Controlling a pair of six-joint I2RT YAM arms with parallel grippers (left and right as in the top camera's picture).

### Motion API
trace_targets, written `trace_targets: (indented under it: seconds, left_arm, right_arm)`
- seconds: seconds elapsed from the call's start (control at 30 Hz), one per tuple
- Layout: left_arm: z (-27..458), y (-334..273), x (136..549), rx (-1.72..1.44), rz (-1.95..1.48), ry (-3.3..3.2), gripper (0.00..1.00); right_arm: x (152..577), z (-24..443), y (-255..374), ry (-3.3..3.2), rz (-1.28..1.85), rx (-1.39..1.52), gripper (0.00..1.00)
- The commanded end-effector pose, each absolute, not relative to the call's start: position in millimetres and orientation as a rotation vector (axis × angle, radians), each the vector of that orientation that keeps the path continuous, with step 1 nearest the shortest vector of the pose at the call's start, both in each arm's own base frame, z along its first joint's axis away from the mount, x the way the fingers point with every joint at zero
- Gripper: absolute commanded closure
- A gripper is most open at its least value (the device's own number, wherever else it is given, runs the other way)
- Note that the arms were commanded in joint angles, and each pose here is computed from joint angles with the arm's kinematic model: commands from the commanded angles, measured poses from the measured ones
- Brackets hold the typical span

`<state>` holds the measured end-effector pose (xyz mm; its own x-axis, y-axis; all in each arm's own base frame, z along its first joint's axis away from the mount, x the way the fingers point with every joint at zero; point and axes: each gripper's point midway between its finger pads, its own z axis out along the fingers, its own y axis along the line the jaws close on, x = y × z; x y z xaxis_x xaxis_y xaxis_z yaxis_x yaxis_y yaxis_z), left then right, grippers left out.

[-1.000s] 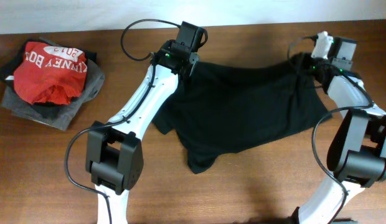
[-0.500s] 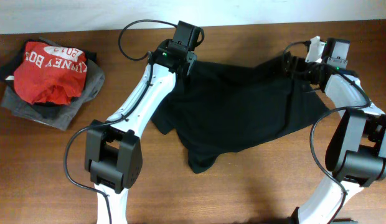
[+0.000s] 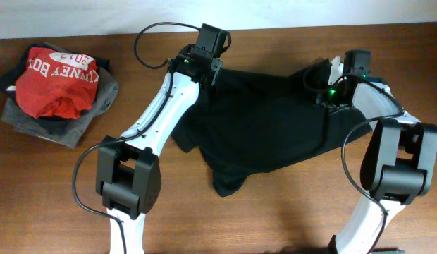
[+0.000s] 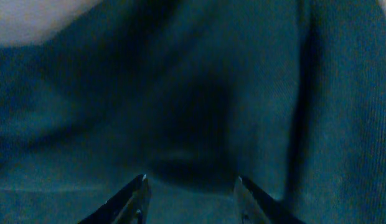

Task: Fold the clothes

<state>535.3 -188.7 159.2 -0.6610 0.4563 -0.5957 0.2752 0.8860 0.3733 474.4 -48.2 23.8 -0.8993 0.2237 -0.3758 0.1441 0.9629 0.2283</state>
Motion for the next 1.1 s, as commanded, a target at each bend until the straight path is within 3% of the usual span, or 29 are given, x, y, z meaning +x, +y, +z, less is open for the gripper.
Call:
trace_targets:
  seconds: [0.0,0.73,1.07]
  left_arm:
    - [155.6,-187.1,538.5,0.503,0.311,2.335,1.0]
    - [155.7,-187.0,538.5,0.503,0.312,2.335,0.99]
    - [156.7,-187.6,539.7,0.5,0.309,2.329,1.0]
  right_arm:
    - [467.7,17.3,-74.8,2.733,0.169,0.374,0.55]
    - [477.5,3.7,-86.2,2.7,0.179,0.399,0.55]
    - [484.6,7.5,-85.1,2.67,0.194,0.38,0.64]
